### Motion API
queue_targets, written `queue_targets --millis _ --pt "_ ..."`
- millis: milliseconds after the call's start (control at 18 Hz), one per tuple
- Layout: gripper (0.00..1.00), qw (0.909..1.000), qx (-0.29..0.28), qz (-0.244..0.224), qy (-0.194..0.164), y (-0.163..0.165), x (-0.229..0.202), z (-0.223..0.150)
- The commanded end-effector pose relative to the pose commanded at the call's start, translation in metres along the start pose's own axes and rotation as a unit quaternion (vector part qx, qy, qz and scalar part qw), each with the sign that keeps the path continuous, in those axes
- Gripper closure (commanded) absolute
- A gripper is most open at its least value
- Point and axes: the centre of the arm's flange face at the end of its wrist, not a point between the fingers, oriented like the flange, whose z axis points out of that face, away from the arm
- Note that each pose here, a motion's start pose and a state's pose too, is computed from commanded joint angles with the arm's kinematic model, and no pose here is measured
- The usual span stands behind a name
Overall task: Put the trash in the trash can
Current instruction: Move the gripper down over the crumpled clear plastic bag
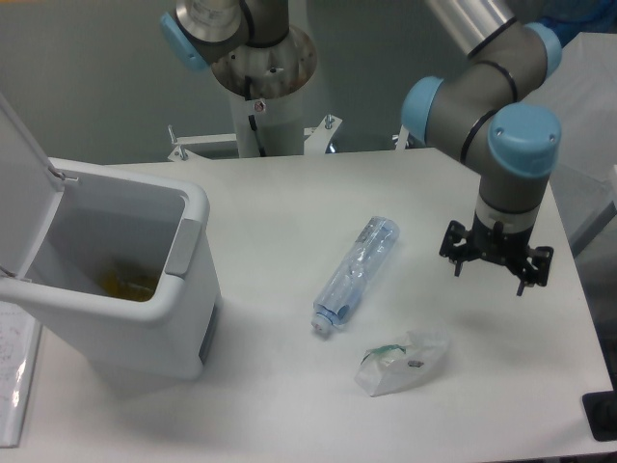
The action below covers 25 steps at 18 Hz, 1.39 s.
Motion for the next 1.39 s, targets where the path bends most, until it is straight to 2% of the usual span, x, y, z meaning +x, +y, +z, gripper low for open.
queue_targets --millis 167,444,556,667,778,944,1111,1389 --pt "0.00 1.0000 0.003 -0.006 -0.003 -0.008 0.002 0.004" --pt "0.00 0.9991 0.029 -0.012 -0.029 -0.037 0.016 0.014" --pt "0.00 0.9986 0.038 0.005 -0.036 -0.062 0.031 0.024" --pt "0.00 0.9979 0.048 -0.006 -0.043 -0.076 0.041 0.031" --pt "0.00 0.9978 0.048 -0.026 -0.037 -0.088 0.045 0.042" --pt "0.00 0.9985 0.043 -0.021 -0.027 -0.089 0.046 0.055" --pt "0.00 0.9989 0.042 0.008 -0.017 -0.091 0.051 0.059" --pt "0.00 0.9993 0.034 0.016 0.004 -0.092 0.054 0.084"
